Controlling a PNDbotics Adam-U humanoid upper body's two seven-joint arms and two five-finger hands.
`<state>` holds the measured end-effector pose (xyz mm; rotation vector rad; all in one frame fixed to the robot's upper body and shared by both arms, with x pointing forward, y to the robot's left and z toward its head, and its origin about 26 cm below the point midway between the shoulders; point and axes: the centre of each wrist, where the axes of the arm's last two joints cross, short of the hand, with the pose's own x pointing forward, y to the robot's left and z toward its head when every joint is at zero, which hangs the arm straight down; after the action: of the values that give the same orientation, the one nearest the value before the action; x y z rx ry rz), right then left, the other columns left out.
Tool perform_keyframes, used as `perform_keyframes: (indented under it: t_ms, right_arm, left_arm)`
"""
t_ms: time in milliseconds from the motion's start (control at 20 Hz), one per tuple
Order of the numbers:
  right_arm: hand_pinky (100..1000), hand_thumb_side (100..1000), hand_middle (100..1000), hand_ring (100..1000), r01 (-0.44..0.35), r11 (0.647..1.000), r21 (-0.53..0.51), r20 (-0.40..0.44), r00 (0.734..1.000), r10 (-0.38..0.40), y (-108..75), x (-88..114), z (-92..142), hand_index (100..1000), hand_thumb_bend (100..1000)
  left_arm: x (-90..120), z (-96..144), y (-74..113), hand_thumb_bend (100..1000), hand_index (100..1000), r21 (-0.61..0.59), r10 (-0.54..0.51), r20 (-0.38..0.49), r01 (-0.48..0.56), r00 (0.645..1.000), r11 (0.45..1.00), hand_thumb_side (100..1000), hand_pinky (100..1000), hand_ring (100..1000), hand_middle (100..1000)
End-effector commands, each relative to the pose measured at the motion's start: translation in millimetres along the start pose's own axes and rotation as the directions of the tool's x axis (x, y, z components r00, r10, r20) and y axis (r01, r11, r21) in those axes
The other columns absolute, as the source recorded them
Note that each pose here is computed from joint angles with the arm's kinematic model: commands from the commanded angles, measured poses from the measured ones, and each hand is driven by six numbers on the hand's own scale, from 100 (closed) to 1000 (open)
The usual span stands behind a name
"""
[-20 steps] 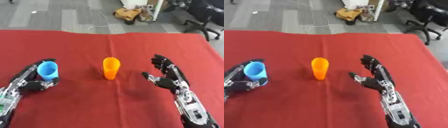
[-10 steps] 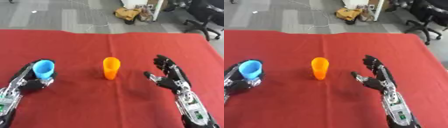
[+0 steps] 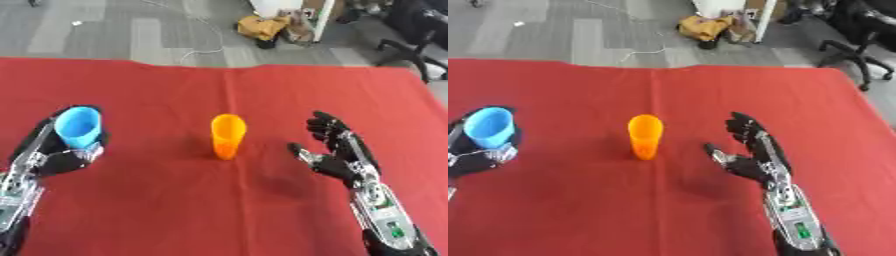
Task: Pour the contents of one cup into another cup.
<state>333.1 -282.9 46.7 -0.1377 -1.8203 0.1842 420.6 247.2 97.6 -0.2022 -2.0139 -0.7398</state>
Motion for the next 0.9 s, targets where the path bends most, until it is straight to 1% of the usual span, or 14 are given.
perform_keyframes:
  t_ms: [50, 150, 350, 650, 850, 900]
  right_arm:
    - [890, 100, 752, 834, -0.045, 0.999, 0.029, 0.027, 0.999, 0.045, -8.0, 7, -8, 889, 520]
    - [883, 100, 747, 826, -0.054, 0.997, 0.048, 0.035, 0.998, 0.052, -8.2, 9, -12, 889, 516]
    - [879, 100, 744, 824, -0.064, 0.995, 0.082, 0.047, 0.997, 0.061, -8.3, 10, -21, 889, 515]
    - [879, 100, 745, 824, -0.083, 0.986, 0.142, 0.074, 0.995, 0.073, -6.6, 12, -32, 889, 521]
    - [879, 100, 745, 824, -0.102, 0.978, 0.183, 0.077, 0.993, 0.09, -2.8, 11, -37, 889, 523]
    - [880, 100, 745, 824, -0.104, 0.976, 0.19, 0.078, 0.993, 0.091, -1.7, 11, -38, 889, 524]
  left_arm:
    - [25, -5, 6.6, 100, 762, -0.013, -0.014, 0.082, 0.015, 0.997, 1.0, 100, 597, 599, 415]
    - [33, -3, 4.0, 100, 761, -0.023, -0.003, 0.106, 0.006, 0.994, 1.0, 100, 597, 598, 415]
    - [43, 2, -5.3, 100, 762, -0.035, 0.031, 0.126, -0.027, 0.992, 0.999, 100, 597, 599, 416]
    - [51, 7, -15.7, 100, 762, -0.038, 0.059, 0.14, -0.054, 0.988, 0.998, 100, 605, 597, 416]
    - [59, 6, -22.1, 100, 764, -0.048, 0.088, 0.17, -0.081, 0.981, 0.996, 100, 608, 598, 418]
    - [61, 6, -22.9, 124, 765, -0.051, 0.093, 0.175, -0.085, 0.98, 0.995, 100, 610, 598, 419]
